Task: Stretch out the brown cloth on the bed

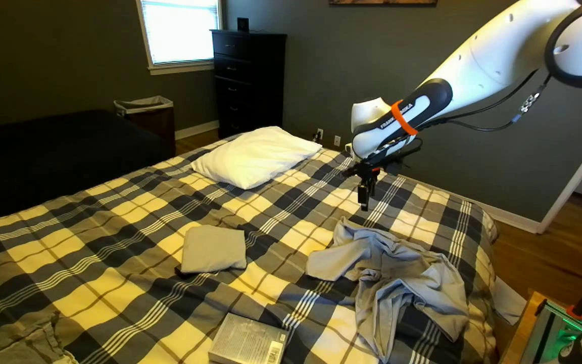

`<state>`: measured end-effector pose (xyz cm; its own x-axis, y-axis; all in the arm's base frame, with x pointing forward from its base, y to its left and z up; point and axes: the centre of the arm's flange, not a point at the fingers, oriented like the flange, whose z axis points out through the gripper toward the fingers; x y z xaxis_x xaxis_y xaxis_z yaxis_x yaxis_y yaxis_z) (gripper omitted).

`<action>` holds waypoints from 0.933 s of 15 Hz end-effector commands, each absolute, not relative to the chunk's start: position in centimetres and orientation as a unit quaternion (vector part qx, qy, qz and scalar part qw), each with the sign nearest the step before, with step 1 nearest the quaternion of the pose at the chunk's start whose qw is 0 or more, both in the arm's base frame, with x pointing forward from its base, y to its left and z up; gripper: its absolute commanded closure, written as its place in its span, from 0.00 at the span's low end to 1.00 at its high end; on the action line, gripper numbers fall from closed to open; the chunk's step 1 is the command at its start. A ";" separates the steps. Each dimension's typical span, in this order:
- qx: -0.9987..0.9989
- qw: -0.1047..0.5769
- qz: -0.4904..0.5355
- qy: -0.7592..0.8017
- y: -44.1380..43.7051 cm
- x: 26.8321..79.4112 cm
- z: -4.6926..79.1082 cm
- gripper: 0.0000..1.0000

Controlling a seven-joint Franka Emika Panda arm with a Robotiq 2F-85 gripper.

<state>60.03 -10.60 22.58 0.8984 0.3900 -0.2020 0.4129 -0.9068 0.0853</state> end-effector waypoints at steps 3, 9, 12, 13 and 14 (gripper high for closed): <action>0.967 0.078 -0.114 0.214 -10.6 61.1 18.2 0.00; 0.966 0.105 -0.122 0.202 -11.1 62.4 15.4 0.00; 0.966 0.144 -0.109 0.185 -10.6 63.5 14.3 0.00; 0.965 0.156 -0.103 0.184 -10.2 63.9 13.9 0.00; 0.964 0.167 -0.099 0.182 -9.8 64.2 13.6 0.00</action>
